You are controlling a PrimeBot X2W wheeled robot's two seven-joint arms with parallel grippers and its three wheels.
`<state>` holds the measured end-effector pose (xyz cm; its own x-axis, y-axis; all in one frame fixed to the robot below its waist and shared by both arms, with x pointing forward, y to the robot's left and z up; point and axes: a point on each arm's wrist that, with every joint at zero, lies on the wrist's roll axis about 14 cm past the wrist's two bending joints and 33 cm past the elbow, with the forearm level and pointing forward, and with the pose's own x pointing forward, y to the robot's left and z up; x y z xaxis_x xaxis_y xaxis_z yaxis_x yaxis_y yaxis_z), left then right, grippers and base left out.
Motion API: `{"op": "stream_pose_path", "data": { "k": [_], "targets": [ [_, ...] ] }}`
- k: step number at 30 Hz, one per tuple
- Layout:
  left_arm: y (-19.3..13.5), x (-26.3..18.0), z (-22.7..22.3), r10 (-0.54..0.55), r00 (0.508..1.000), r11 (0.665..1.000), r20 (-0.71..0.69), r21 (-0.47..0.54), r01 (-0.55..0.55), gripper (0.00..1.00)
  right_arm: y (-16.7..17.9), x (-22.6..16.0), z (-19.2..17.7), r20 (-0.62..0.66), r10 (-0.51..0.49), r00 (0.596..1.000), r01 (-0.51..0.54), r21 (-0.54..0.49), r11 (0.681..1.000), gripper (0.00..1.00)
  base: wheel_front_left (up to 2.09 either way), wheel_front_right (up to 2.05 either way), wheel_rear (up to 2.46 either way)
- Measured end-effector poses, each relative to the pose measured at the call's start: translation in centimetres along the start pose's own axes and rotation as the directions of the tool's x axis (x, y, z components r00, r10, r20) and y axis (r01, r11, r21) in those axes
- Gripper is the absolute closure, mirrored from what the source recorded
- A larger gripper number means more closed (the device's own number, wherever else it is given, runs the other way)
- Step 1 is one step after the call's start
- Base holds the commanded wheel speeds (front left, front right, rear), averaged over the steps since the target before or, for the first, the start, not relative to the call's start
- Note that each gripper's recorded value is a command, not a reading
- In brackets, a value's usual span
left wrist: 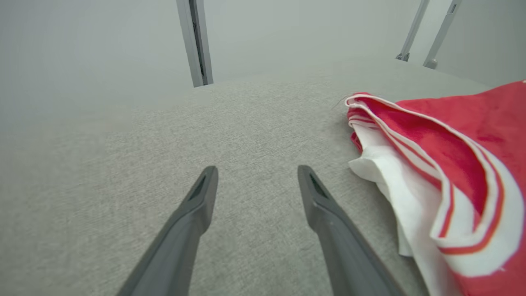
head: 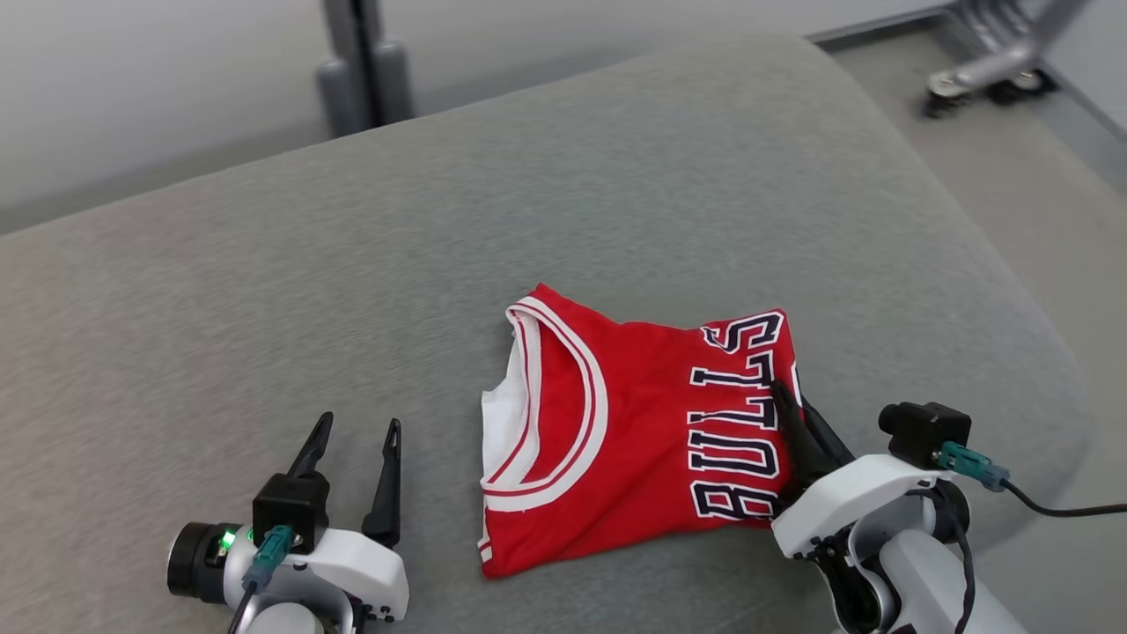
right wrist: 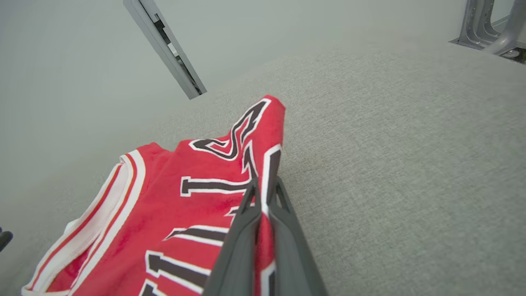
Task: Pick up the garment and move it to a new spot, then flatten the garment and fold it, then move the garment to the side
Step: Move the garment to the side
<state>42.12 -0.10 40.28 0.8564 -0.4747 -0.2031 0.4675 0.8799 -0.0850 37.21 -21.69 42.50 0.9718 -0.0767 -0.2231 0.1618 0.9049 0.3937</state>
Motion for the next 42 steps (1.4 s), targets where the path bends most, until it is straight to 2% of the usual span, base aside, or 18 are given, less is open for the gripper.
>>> {"op": "stream_pose_path", "data": {
  "k": [5,9,16,22,25,30,34,37,38,42],
  "targets": [
    [-3.5,1.7,-0.2,-0.11,0.994,0.994,-0.007,0.015,0.11,0.0,-2.6,-1.8,1.1,0.038,-0.078,0.996,0.077,0.005,0.997,1.0,0.0,0.0,0.0],
    [-4.5,2.3,-1.0,-0.147,0.989,0.989,-0.027,0.013,0.147,0.0,-3.7,-1.9,1.5,0.051,-0.115,0.992,0.114,0.014,0.993,1.0,0.0,0.0,0.0],
    [-2.4,2.1,-1.7,-0.103,0.994,0.994,-0.039,0.023,0.104,0.0,-2.9,1.1,3.6,0.084,-0.078,0.993,0.082,-0.047,0.995,1.0,0.0,0.0,0.0],
    [0.8,2.0,-2.2,-0.037,0.998,0.999,-0.043,0.034,0.039,0.0,-2.4,6.1,6.7,0.122,-0.054,0.991,0.075,-0.179,0.981,1.0,0.0,0.0,0.0],
    [2.3,1.8,-2.2,-0.002,0.999,0.999,-0.041,0.041,0.004,0.0,-3.6,8.2,8.1,0.133,-0.082,0.988,0.114,-0.251,0.961,1.0,0.0,0.0,0.0],
    [5.0,1.2,-2.2,0.063,0.997,0.997,-0.034,0.043,-0.061,0.0,-8.3,10.0,10.9,0.173,-0.193,0.966,0.243,-0.34,0.908,1.0,0.0,0.0,0.0],
    [6.8,0.2,-2.3,0.114,0.993,0.993,-0.036,0.045,-0.112,0.0,-10.8,10.7,12.2,0.189,-0.252,0.949,0.309,-0.401,0.862,1.0,0.0,0.0,0.0],
    [7.7,-0.5,-2.5,0.141,0.989,0.989,-0.041,0.046,-0.139,0.0,-12.1,11.0,12.6,0.189,-0.282,0.941,0.338,-0.45,0.826,1.0,0.0,0.0,0.0],
    [7.7,-0.5,-2.5,0.141,0.989,0.989,-0.041,0.046,-0.139,0.0,-12.1,11.0,12.6,0.189,-0.282,0.941,0.338,-0.45,0.826,1.0,0.0,0.0,0.0],
    [8.4,-0.9,-2.7,0.163,0.986,0.986,-0.046,0.047,-0.161,0.0,-13.3,11.2,13.1,0.201,-0.323,0.925,0.38,-0.477,0.792,1.0,0.0,0.0,0.0]
  ]
}}
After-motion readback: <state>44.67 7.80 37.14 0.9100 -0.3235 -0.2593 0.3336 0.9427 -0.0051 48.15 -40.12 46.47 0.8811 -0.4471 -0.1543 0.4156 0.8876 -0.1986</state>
